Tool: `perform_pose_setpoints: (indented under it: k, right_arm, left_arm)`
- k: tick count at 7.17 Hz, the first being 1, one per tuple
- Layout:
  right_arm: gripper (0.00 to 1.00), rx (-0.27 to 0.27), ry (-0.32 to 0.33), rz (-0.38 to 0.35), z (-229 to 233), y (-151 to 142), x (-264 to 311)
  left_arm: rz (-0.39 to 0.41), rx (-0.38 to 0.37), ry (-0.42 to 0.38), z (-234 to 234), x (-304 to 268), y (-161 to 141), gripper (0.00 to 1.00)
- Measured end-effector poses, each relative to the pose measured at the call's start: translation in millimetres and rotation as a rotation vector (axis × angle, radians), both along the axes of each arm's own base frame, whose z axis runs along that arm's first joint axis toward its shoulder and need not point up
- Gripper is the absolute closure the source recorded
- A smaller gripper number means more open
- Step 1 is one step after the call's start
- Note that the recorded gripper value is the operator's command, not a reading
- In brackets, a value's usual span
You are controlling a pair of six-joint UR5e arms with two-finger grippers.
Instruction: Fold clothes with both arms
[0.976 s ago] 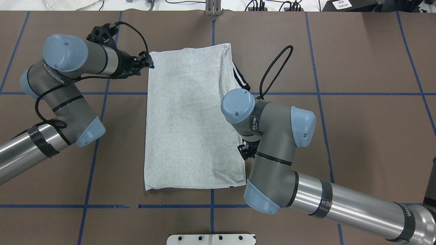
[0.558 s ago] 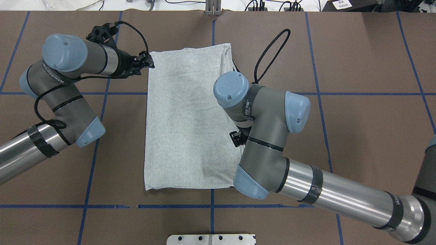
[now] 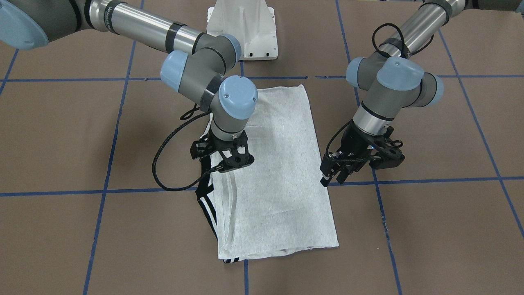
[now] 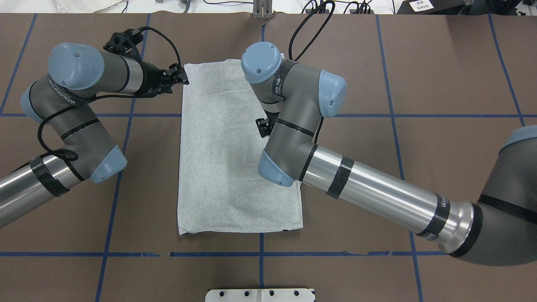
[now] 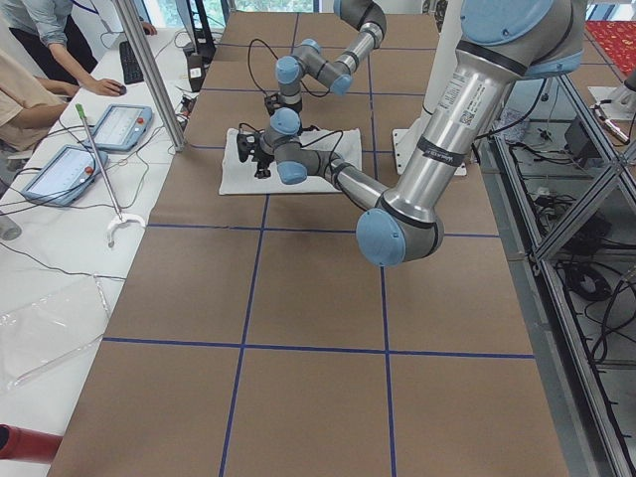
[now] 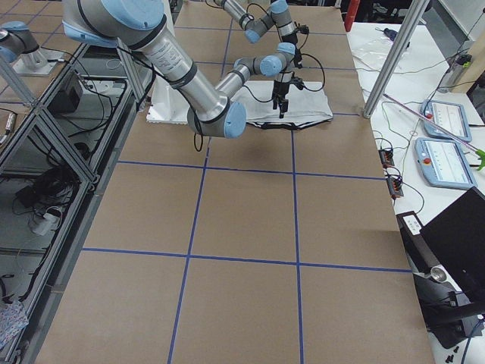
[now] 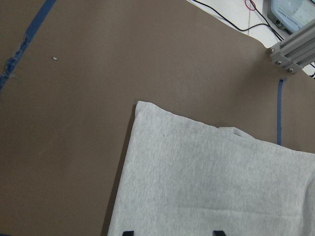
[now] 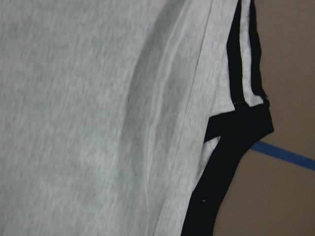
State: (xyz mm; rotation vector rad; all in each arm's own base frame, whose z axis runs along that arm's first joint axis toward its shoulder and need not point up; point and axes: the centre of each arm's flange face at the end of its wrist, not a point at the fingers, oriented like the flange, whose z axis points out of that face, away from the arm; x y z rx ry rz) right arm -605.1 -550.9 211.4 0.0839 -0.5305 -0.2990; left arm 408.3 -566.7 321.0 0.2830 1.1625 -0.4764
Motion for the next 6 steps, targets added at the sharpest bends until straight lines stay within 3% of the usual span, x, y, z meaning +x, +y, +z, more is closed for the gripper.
perform_pose_setpoints:
  k: [3,5,6]
  right_arm:
    - [0.00,0.007,-0.007,0.050,22,-51,-6]
    - [0.00,0.014,-0.001,0.052,41,-94,35]
    - [0.00,-0.002,-0.024,0.075,34,-101,47]
  left_arm:
    - [0.000,0.002,0.001,-2,-1,2,0.38]
    - [0.003,0.005,-0.002,-1,-1,2,0.38]
    - [0.003,0.006,-0.002,-1,-1,2,0.38]
